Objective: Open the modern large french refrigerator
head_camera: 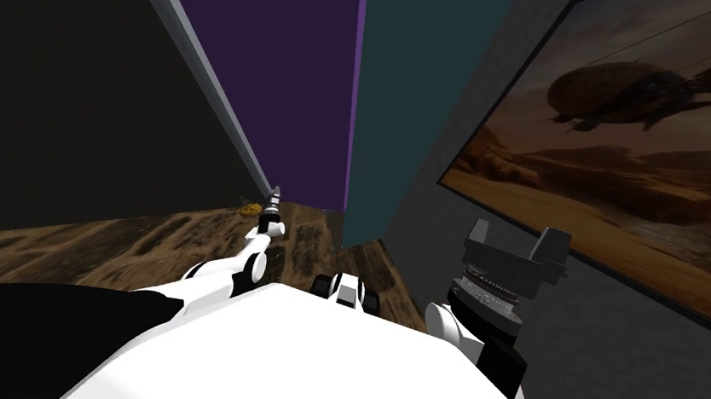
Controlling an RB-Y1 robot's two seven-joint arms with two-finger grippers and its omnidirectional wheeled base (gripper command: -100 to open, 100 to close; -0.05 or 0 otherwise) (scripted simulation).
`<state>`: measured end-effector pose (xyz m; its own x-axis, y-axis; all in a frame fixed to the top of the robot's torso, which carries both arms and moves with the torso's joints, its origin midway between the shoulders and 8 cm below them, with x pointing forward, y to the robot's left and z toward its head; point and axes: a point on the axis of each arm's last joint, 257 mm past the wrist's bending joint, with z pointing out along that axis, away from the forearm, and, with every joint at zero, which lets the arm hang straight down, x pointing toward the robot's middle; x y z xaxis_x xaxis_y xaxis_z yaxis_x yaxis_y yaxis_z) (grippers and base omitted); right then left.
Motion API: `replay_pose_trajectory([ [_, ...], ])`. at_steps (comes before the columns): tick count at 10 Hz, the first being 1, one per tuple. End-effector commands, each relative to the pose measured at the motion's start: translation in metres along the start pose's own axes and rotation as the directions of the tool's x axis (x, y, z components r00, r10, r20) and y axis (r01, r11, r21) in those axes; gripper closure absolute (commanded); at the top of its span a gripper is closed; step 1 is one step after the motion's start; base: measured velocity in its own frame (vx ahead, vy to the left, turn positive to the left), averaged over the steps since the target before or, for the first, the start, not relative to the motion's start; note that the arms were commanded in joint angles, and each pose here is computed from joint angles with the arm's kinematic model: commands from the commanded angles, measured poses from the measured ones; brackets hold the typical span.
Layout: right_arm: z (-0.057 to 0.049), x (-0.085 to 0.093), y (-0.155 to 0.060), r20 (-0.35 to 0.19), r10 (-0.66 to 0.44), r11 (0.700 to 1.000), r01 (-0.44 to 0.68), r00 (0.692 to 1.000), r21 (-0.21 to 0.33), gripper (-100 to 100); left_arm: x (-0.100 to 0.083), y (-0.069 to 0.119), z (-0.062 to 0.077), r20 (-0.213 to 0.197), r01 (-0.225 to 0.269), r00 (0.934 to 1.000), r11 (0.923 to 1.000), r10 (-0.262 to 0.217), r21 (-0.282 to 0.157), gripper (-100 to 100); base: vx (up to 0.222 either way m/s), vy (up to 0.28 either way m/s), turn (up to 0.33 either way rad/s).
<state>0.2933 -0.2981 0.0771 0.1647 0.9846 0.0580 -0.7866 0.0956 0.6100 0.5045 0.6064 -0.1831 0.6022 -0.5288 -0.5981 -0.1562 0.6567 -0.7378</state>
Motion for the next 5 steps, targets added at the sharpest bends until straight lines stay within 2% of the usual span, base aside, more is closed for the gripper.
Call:
replay_pose_trajectory([
  [1, 0.0000, 0.0000, 0.0000, 0.000, 0.000, 1.000, 0.000, 1.000, 0.000, 0, 0.0030, 0.0038, -0.0028, -0.007, 0.001, 1.0000, 1.0000, -0.001, -0.009, 0, 0.000, 0.000, 0.000],
  [5, 0.0000, 0.0000, 0.0000, 0.000, 0.000, 1.000, 0.000, 1.000, 0.000, 0, 0.0099, 0.0133, -0.0097, -0.023, 0.003, 0.9997, 0.9995, -0.003, -0.033, 0, 0.000, 0.000, 0.000],
])
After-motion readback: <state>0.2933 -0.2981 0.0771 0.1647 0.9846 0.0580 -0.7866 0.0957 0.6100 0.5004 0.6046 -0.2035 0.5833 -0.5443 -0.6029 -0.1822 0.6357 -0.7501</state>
